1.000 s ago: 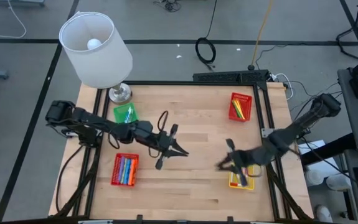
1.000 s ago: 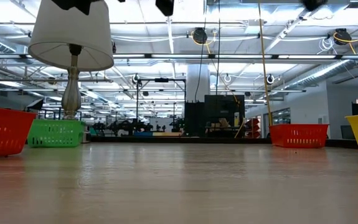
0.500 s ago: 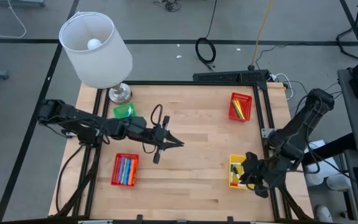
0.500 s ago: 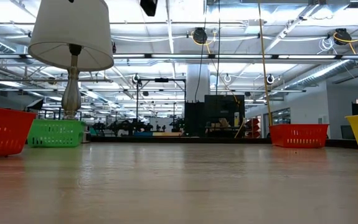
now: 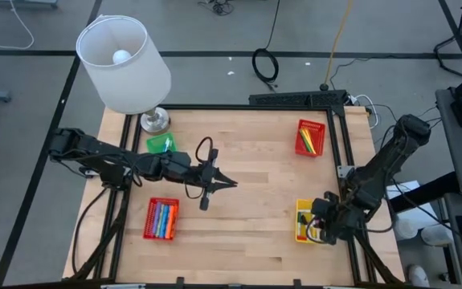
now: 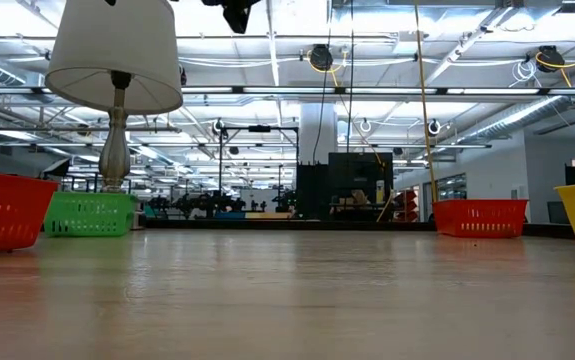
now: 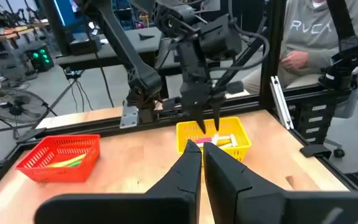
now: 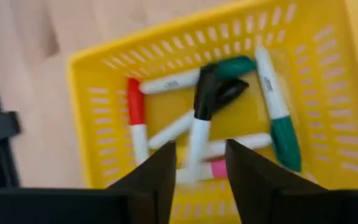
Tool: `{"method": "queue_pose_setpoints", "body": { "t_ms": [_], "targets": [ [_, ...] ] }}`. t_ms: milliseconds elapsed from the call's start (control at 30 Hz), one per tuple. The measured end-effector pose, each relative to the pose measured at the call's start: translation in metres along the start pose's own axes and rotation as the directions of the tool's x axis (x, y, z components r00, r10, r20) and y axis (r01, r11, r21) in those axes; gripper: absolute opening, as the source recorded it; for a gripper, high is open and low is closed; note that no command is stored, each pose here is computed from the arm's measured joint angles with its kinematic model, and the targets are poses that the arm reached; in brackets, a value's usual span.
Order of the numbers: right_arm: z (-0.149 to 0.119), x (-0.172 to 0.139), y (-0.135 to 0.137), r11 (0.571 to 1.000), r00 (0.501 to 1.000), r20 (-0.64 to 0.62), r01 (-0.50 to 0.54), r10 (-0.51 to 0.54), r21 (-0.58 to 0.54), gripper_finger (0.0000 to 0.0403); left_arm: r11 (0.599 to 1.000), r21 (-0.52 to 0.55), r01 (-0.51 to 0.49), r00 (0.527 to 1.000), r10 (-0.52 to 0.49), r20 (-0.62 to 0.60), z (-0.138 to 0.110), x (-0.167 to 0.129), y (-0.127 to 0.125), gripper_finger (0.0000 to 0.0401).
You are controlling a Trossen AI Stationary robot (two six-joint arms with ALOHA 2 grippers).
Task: Pick & Place Markers
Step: Put the black highlighter pen into the yellow basket, then return to Home Position
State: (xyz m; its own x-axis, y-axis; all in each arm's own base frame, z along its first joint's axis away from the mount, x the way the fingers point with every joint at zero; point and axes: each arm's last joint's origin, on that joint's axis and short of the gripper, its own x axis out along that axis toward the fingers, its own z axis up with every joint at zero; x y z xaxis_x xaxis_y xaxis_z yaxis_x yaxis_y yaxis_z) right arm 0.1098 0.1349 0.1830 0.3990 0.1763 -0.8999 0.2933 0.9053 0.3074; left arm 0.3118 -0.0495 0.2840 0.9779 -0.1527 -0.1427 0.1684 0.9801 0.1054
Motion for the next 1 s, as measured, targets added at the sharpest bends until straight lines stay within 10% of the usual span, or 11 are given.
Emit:
{"method": "queue_pose_setpoints", "body": {
  "t_ms": [200,400,667,1000],
  "targets": [
    [0.002,0.002,-0.005,1.000,1.000,0.000,-0.002,0.002,0.028,0.0162,1.000,0.019,0.000,1.000,0.000,0.000,0.000,0.000,0.000,0.0026],
    [0.016,-0.014,0.004,0.968,0.969,0.046,-0.245,0.242,0.059,0.0169,0.998,0.062,-0.002,1.000,0.001,0.009,0.001,0.000,0.000,0.0026],
    [0.046,-0.051,0.018,0.833,0.759,0.346,-0.522,0.552,-0.183,0.0144,0.988,0.154,-0.028,1.000,0.028,0.006,0.001,0.000,0.001,0.0026],
    [0.093,-0.079,-0.002,0.969,0.892,0.401,-0.132,0.207,-0.208,0.0022,0.949,0.243,-0.200,0.965,0.234,-0.121,-0.011,-0.003,0.024,0.0026]
  ]
}}
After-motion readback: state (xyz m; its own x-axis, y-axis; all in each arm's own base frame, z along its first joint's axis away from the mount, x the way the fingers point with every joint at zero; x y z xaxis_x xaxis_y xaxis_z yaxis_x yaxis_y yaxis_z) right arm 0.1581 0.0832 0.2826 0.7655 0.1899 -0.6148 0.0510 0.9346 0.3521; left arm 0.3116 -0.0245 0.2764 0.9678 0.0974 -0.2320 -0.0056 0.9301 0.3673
